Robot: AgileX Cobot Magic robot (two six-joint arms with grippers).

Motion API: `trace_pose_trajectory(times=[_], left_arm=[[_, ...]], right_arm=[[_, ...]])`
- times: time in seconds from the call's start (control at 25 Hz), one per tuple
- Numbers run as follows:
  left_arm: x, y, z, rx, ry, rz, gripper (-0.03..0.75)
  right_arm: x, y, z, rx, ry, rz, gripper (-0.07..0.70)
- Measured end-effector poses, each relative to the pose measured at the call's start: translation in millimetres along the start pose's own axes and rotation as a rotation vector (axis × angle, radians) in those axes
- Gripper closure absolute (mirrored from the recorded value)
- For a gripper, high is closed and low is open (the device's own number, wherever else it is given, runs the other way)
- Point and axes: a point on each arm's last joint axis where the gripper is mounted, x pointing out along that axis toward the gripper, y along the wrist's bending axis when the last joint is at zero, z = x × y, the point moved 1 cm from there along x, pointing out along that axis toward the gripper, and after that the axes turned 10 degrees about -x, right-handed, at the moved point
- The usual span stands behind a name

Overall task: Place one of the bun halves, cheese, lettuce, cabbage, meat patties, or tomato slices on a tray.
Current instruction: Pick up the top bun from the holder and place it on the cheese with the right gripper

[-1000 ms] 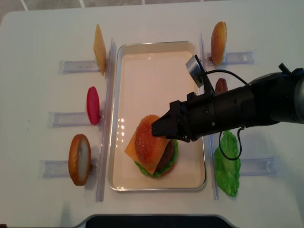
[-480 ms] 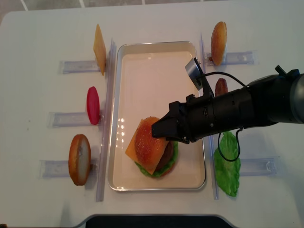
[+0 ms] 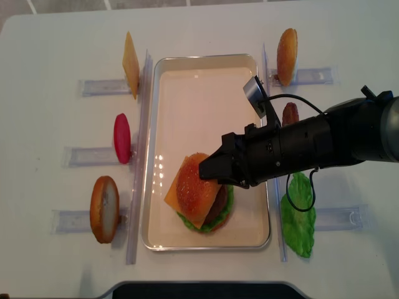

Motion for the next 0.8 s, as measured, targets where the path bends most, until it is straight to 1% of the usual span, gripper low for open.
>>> trace_pose_trajectory(times=[0.32,0.44,0.6,0.8], left_arm=[[0.0,0.0,0.0,0.000,0.000,0.000,0.715],[0.0,0.0,0.0,0.000,0.000,0.000,0.715],[0.0,0.0,0.0,0.000,0.000,0.000,0.715],[0.0,0.0,0.0,0.000,0.000,0.000,0.715]], right_arm=[[0.0,-1.7,0.4,0.026,-0.004,-0.016,0.286],[-0.1,-3.1,0.8,0.038,-0.008,-0.031,0.268],[-0.1,-4.1,0.6,0.039,-0.007,-0.041,0.247],[-0.2,-6.7,-0.8,0.043,0.006,-0.067,0.241]])
